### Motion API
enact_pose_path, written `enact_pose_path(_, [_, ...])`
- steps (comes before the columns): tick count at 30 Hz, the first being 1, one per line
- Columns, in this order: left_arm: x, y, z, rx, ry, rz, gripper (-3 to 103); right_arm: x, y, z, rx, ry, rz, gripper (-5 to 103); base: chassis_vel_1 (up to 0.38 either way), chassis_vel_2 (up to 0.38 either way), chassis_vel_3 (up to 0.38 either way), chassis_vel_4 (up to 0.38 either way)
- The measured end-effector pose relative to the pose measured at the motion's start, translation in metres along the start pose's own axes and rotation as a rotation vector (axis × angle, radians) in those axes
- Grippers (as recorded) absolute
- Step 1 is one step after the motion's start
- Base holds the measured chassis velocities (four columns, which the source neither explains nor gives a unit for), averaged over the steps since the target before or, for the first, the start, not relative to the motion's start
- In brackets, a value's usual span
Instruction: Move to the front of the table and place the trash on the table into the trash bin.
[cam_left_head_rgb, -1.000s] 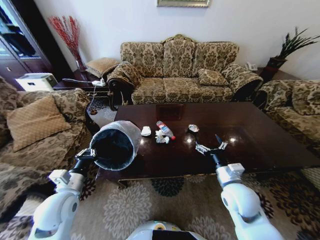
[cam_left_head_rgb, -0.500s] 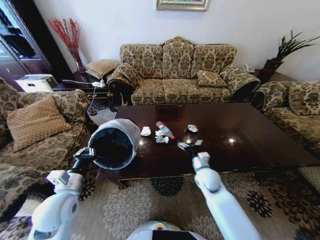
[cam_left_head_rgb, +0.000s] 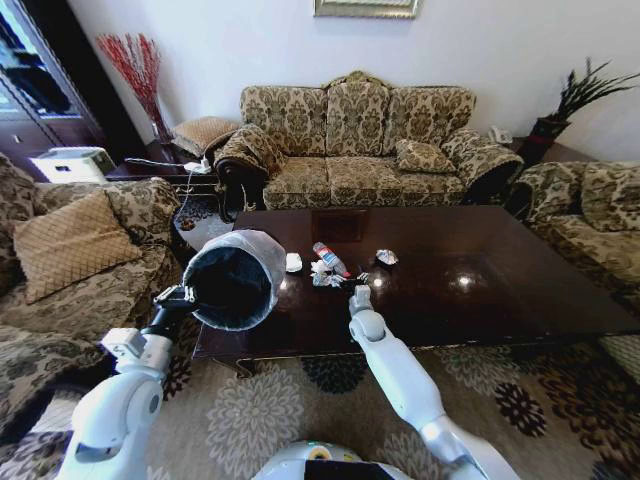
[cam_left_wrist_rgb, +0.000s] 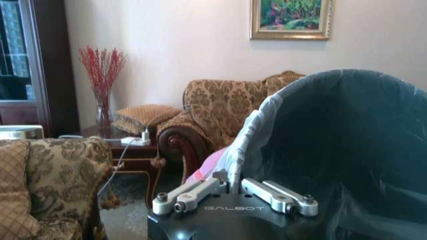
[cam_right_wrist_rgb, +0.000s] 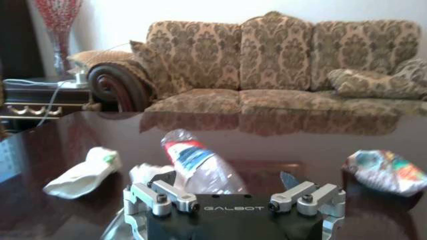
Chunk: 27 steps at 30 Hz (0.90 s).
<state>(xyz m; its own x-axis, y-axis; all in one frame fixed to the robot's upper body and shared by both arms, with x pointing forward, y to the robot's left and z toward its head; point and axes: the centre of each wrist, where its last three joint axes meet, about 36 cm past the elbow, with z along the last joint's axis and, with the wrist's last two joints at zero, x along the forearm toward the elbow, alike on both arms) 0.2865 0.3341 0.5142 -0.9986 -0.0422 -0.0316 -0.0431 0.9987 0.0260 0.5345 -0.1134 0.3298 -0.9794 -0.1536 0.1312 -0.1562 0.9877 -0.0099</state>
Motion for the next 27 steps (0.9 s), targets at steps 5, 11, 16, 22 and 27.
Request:
enact_pose_path(5, [-0.001, 0.002, 0.003, 0.001, 0.007, -0.001, 0, 0.003, 0.013, 0.011, -0.010, 0.021, -0.048, 100, 0.000, 0.000, 0.000, 0.000])
enact_pose_path(11, [-0.001, 0.001, 0.002, 0.000, 0.006, 0.002, 0, 0.005, 0.022, 0.022, -0.024, 0.039, -0.063, 85, 0.000, 0.000, 0.000, 0.000])
enact_pose_path(16, [0.000, 0.002, 0.002, 0.000, 0.008, 0.005, 0, 0.009, 0.022, 0.027, -0.032, 0.049, -0.075, 70, 0.000, 0.000, 0.000, 0.000])
enact_pose_path(22, [0.000, 0.001, 0.002, 0.012, 0.010, 0.013, 0, 0.009, 0.019, 0.033, -0.046, 0.061, -0.092, 42, 0.000, 0.000, 0.000, 0.000])
enact_pose_path(27, [0.001, 0.001, 0.004, 0.017, 0.018, 0.021, 0, 0.004, 0.017, 0.032, -0.047, 0.056, -0.103, 26, 0.000, 0.000, 0.000, 0.000])
